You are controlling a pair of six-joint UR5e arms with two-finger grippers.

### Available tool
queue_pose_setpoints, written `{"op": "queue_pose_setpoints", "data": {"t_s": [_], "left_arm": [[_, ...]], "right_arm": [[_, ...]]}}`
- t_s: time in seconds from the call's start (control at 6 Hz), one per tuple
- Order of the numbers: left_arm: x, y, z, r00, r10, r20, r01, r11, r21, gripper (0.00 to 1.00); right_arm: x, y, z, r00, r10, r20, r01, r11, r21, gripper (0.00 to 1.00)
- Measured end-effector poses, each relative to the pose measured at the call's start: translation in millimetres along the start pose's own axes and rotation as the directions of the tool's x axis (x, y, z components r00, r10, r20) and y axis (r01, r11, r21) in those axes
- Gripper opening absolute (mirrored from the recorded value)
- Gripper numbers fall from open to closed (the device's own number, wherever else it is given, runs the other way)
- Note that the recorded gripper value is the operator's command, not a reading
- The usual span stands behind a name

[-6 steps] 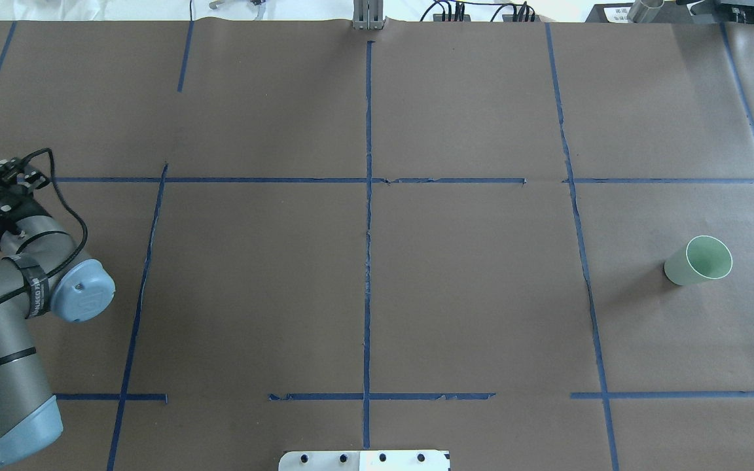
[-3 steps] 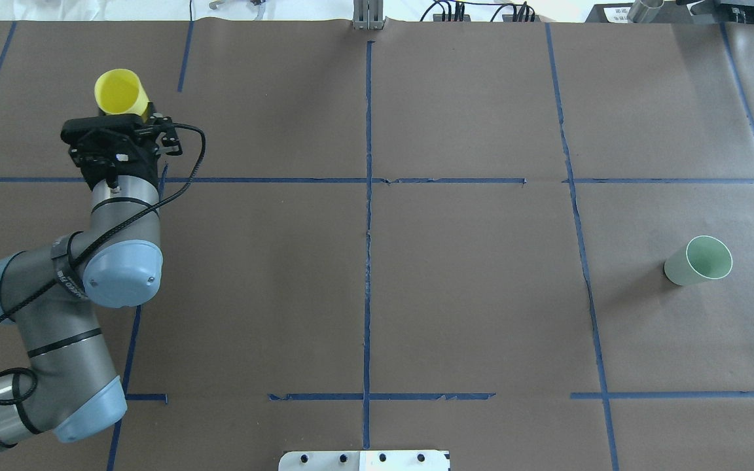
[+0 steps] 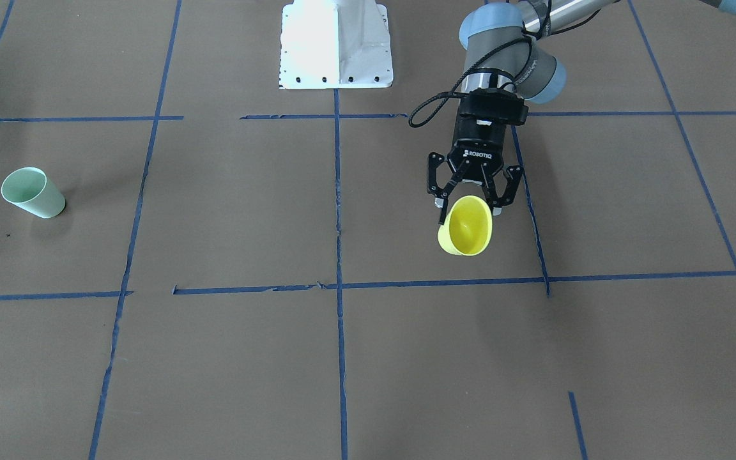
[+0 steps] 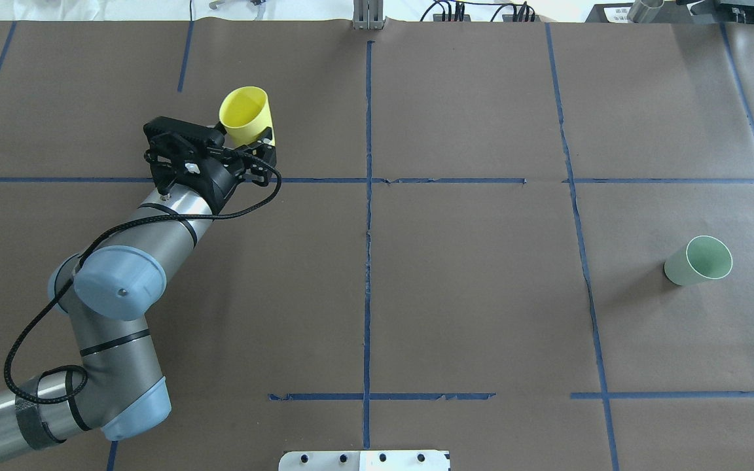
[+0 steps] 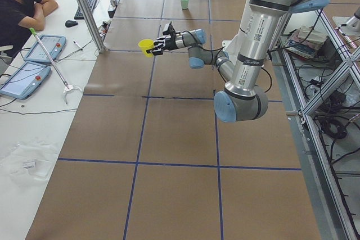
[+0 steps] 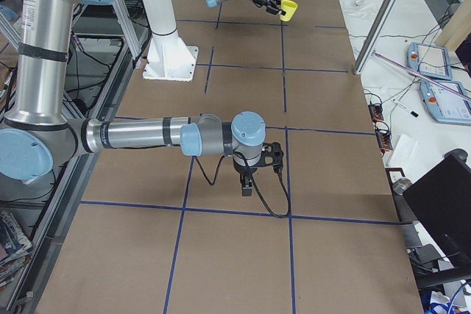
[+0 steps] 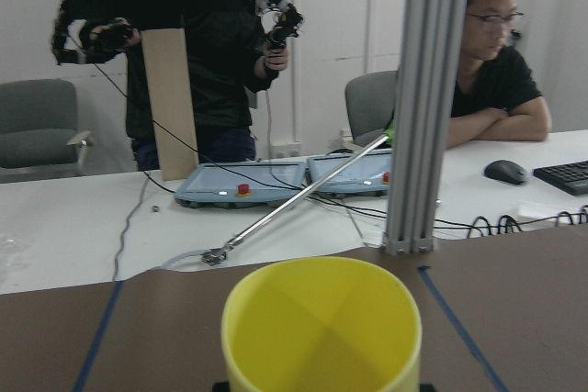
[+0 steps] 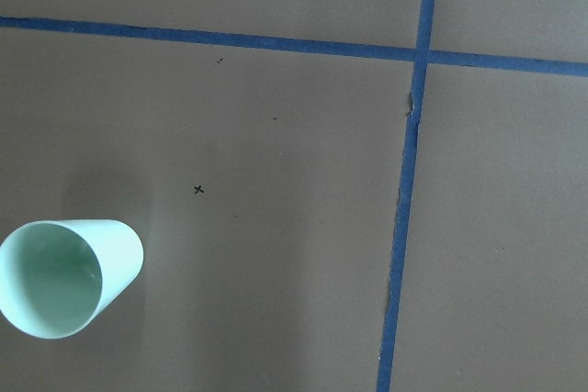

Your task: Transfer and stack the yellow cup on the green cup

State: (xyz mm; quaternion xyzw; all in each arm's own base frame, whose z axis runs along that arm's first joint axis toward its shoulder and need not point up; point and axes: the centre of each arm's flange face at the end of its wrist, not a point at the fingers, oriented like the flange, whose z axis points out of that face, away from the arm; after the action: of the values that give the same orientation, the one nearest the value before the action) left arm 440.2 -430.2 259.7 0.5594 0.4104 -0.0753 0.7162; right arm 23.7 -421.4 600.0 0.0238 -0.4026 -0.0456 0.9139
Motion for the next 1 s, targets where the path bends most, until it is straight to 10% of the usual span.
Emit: {"op": "queue_pose_setpoints", "data": {"t_s": [0.5,1.0], "left_arm": [[36,-16,-11,0.927,0.153,-0.342,-0.161,0.987,0.006,0.09],[71,-2,-24,0.864,0.187,-0.467,-0.219,0.976,-0.015,0.13]], "right_arm": [[-16,-5,-7,0.998,-0.063,0.011,0.062,0.997,0.042,1.00],[-104,-58,-17,0.970,-0.211,0.121,0.202,0.976,0.080,1.00]]}}
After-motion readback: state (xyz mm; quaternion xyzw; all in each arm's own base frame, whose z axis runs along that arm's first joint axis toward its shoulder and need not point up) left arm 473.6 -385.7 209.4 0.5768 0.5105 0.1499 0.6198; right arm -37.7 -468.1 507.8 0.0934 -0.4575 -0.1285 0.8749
